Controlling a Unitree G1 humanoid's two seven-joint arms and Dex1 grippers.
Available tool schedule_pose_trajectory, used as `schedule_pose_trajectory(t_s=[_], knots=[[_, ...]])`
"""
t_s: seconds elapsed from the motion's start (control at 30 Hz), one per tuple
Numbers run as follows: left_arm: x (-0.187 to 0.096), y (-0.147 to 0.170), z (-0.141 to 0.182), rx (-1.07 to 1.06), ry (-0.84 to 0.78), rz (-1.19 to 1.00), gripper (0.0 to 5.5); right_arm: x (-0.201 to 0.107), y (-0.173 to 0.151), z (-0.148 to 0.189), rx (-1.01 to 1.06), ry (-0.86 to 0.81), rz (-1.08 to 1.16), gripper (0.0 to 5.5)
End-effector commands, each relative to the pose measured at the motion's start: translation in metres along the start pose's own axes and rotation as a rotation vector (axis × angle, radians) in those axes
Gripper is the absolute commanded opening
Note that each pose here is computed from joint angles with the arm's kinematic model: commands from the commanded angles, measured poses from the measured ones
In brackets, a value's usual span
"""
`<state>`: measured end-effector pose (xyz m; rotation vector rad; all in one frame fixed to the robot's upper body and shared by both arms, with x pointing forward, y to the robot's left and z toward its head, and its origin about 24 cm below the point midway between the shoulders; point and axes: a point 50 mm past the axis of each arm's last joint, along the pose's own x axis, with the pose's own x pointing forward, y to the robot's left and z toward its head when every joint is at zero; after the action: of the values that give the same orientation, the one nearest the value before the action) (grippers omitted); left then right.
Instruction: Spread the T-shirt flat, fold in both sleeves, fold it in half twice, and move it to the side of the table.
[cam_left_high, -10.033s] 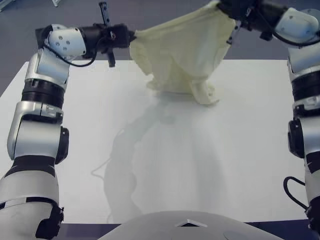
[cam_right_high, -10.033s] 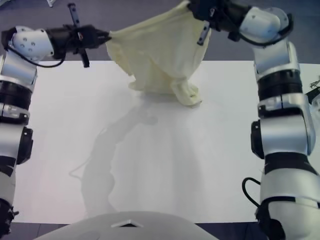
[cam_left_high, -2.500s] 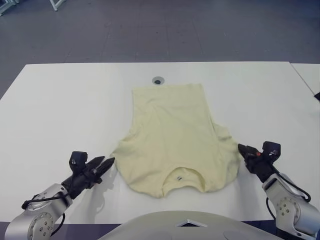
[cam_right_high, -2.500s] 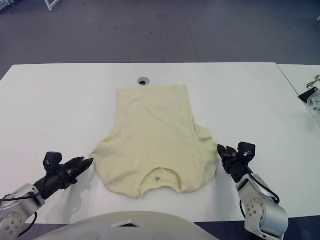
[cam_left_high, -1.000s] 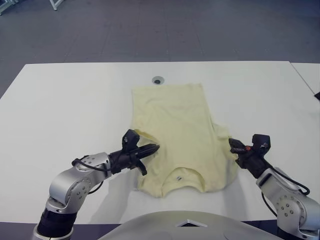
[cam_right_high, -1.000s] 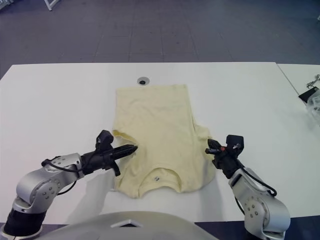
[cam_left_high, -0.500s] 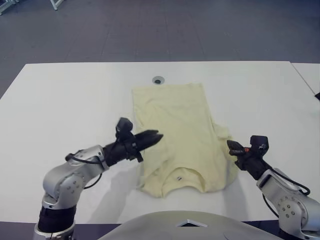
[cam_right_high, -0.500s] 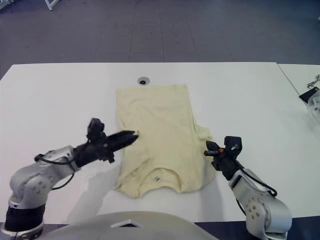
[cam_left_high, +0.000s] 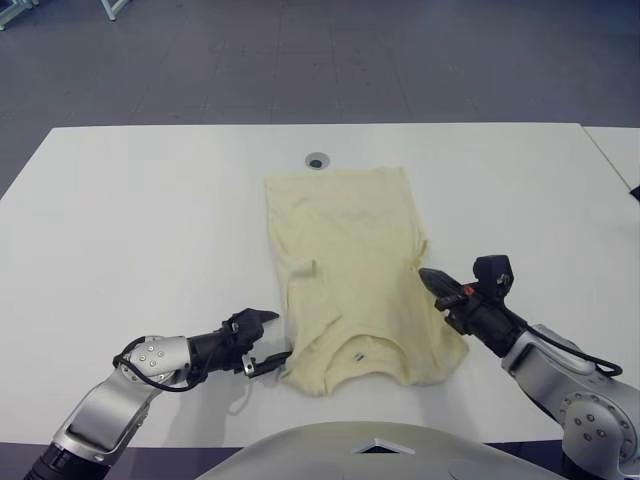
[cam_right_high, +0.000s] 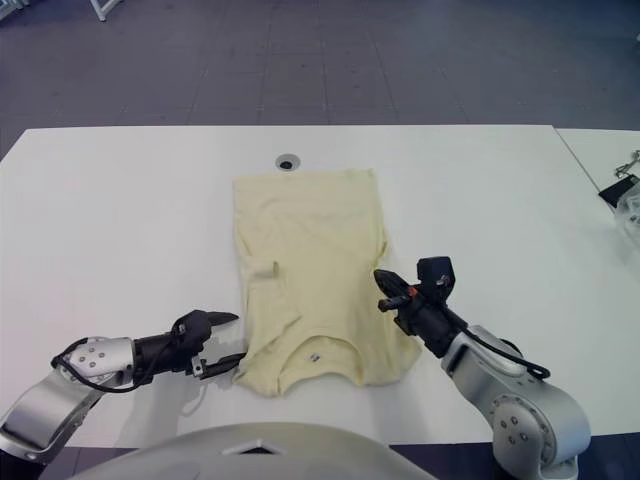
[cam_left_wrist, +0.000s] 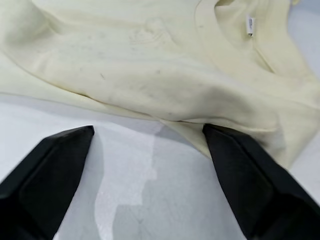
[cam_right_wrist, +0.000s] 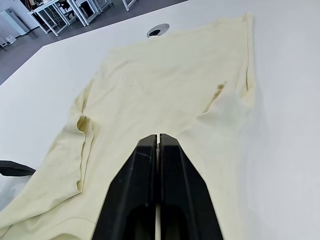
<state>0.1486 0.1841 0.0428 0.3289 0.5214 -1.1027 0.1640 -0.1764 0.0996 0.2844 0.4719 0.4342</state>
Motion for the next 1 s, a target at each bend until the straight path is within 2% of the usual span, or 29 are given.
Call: schedule_pose_trajectory(t_s=[0.03, 0.17, 0.3, 0.37, 0.5, 0.67, 0.73, 0.8, 0.87, 1.0], knots=[[-0.012, 0.018, -0.02, 0.032, 0.135, 0.111, 4.72, 0.013, 0.009, 0.002, -0.012, 0.037, 0.065, 0.0], [-0.027, 0.035, -0.011, 0.031, 0.099, 0.164, 5.36, 0.02, 0.011, -0.002, 0.048, 0.056, 0.096, 0.0], [-0.025, 0.035, 0.006, 0.034, 0.011, 0.129, 5.4, 0.03, -0.001, -0.013, 0.086, 0.123, 0.012, 0.0], [-0.022, 0.033, 0.014, 0.019, -0.026, 0.093, 5.4, 0.032, -0.002, -0.016, 0.063, 0.151, 0.004, 0.31], [-0.02, 0.036, 0.016, 0.02, -0.025, 0.092, 5.4, 0.032, 0.022, -0.007, 0.102, 0.1, 0.191, 0.93], [-0.023, 0.045, 0.022, 0.013, -0.055, 0.12, 5.4, 0.024, 0.033, 0.004, 0.06, 0.085, 0.279, 1.68], [-0.024, 0.048, 0.027, -0.003, -0.094, 0.13, 5.4, 0.014, 0.024, 0.016, -0.029, 0.057, 0.223, 2.04], [-0.025, 0.05, 0.028, -0.002, -0.104, 0.144, 5.4, 0.002, 0.0, 0.026, -0.158, 0.072, 0.072, 2.39], [-0.022, 0.054, 0.029, 0.006, -0.108, 0.152, 5.4, -0.015, -0.021, 0.015, -0.242, 0.175, -0.011, 2.74], [-0.012, 0.052, 0.026, 0.024, -0.108, 0.149, 5.4, -0.029, -0.036, -0.011, -0.309, 0.32, -0.008, 3.31]])
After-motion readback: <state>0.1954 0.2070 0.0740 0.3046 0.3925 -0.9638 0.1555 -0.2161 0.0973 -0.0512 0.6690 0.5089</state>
